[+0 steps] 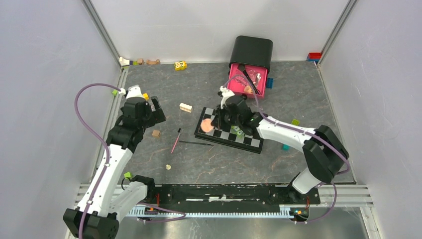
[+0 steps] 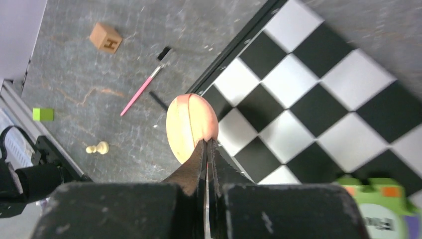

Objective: Organize the makeup
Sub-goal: Pick up the makeup tool from the center of the board, then place the makeup tool in the drawer.

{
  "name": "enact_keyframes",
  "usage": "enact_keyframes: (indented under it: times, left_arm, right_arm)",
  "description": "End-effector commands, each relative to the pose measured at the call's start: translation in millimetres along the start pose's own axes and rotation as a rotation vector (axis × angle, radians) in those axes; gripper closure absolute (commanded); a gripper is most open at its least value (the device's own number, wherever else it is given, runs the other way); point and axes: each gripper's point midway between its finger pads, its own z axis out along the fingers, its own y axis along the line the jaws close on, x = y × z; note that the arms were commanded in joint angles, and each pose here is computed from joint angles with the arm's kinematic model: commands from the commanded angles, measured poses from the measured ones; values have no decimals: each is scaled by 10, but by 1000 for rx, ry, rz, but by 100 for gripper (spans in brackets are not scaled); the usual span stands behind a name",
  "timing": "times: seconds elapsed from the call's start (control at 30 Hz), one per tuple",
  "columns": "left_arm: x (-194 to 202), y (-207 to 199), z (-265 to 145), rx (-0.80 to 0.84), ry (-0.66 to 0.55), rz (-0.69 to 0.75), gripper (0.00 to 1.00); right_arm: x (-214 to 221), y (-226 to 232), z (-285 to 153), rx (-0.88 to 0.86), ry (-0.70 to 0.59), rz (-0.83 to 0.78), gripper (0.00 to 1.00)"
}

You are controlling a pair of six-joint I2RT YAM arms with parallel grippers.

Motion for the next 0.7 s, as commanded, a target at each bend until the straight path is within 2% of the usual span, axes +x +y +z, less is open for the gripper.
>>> enact_keyframes:
  times: [0.0,0.37,0.67]
  left_arm:
    - [-91,42,14,-20,-30,22,0]
    - [-76,72,37,-40,-17,28,0]
    - [-74,89,50,-47,-13,27,0]
  right_arm:
    - [-506,-243,-222,51,-103,-18,100]
    - [-1626,-1162,-605,205,-320,85,100]
    - [-2010,-1604,-628,273,-384,135,100]
